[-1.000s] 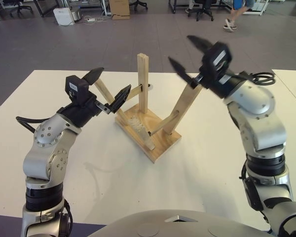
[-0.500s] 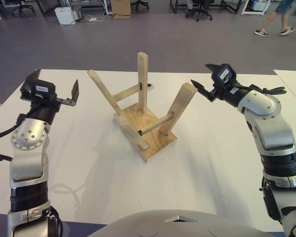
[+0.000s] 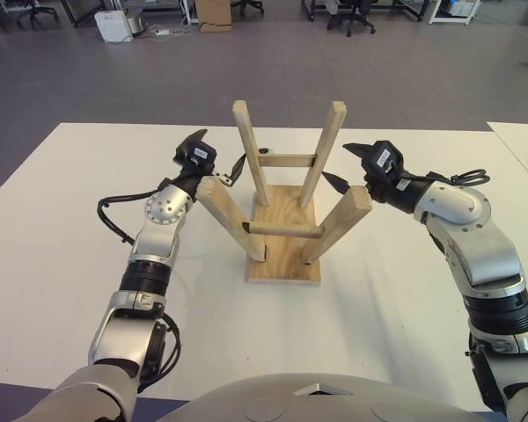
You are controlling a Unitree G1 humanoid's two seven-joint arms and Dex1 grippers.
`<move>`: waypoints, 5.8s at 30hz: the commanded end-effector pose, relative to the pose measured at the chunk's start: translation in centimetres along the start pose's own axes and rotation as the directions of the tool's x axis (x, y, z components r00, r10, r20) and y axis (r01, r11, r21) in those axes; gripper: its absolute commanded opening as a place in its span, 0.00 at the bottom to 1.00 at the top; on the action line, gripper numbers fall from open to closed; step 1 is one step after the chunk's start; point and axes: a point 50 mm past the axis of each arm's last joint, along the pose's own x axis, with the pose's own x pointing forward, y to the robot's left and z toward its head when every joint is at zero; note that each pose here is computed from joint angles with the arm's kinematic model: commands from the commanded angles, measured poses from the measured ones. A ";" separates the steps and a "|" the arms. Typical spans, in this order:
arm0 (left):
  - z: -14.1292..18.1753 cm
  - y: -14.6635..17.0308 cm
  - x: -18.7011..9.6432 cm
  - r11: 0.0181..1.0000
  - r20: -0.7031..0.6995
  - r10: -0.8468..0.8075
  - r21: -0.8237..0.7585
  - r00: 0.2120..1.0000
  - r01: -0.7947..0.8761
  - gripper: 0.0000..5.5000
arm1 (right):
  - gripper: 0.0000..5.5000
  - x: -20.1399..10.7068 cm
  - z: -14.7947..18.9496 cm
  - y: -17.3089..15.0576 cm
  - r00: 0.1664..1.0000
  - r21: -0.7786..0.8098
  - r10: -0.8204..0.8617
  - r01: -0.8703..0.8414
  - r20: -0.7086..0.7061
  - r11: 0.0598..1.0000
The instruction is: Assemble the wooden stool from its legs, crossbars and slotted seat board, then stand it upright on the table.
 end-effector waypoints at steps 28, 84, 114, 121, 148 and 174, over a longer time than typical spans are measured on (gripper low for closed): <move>1.8 -8.2 -9.7 0.521 -0.044 -0.529 -0.805 0.848 0.283 0.97 | 0.61 -1.0 2.1 4.4 0.949 0.687 -0.033 -0.202 0.312 0.698; 10.5 -1.2 -13.0 0.935 0.275 0.236 -0.327 0.932 -0.141 0.97 | 0.61 -5.4 4.1 -0.4 0.707 0.619 -0.640 0.367 0.299 0.694; 8.4 -6.7 -17.5 0.927 0.011 0.099 -0.366 0.995 -0.088 0.97 | 0.61 -5.9 0.3 6.4 0.875 0.272 -0.439 0.380 0.206 0.884; 5.0 -2.8 -16.7 0.923 -0.005 0.243 -0.307 0.970 -0.233 0.97 | 0.61 -5.8 0.6 2.5 0.799 0.364 -0.571 0.483 0.189 0.796; 9.5 -5.9 -13.9 0.712 0.188 -0.198 -0.647 0.962 0.273 0.97 | 0.61 -3.7 1.8 6.2 0.963 0.709 -0.258 0.131 0.075 0.693; 7.1 -5.3 -7.8 0.927 -0.108 -0.235 -0.323 0.966 0.189 0.97 | 0.61 -1.9 2.7 6.0 0.946 0.707 -0.287 0.099 0.152 0.701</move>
